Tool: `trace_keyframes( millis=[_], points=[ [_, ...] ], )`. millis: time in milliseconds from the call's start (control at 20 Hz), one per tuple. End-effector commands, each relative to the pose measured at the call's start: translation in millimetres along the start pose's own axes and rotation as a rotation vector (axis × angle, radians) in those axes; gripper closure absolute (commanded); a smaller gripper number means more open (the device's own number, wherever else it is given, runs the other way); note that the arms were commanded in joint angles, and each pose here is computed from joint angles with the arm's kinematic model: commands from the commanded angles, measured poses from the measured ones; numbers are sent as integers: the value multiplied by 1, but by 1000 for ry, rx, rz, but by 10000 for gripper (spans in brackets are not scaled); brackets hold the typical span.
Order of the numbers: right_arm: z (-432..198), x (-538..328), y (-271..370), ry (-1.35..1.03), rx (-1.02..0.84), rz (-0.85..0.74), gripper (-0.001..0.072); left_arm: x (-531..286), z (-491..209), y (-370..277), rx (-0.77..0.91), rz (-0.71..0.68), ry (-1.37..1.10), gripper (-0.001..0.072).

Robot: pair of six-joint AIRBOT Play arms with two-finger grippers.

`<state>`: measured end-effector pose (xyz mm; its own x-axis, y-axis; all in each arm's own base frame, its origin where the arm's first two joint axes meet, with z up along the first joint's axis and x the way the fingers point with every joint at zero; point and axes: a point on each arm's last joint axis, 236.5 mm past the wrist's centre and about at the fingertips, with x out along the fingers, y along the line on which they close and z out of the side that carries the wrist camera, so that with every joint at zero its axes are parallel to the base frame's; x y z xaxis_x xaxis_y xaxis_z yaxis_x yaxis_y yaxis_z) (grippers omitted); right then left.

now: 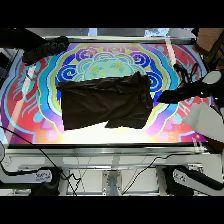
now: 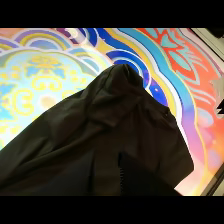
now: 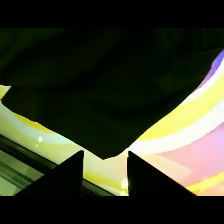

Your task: Fold the shirts.

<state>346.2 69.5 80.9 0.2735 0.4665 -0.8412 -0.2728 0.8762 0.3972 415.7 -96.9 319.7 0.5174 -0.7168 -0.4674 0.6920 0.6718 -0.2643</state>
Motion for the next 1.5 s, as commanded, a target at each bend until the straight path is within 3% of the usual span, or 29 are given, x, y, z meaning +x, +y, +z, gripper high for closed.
trace_keyframes(
  millis=[0,150,250,400,450,500,550,1000,1450],
  points=[
    [-7,-68,15,-160,-83,-161,406,-8,-33,-8,-31,13,131,695],
    [-37,-111,1,-191,-107,-359,405,-9,-91,24,-144,150,301,695],
    [-56,-106,0,-189,-78,-360,405,-1,-142,38,-260,172,419,694],
    [-75,-63,-7,-165,-11,-286,402,30,-205,41,-389,83,505,668],
    [-73,-44,-9,-192,24,-243,391,40,-222,40,-413,54,515,507],
    [-68,-27,-12,-234,62,-207,380,49,-235,37,-459,25,515,251],
    [-63,-9,-18,-274,107,-184,378,56,-243,33,-497,0,509,133],
    [-76,120,-74,-176,456,-60,314,70,-257,35,-556,-8,482,126],
    [-49,150,-94,-247,621,-8,315,72,-254,40,-552,11,465,127]
  ],
)
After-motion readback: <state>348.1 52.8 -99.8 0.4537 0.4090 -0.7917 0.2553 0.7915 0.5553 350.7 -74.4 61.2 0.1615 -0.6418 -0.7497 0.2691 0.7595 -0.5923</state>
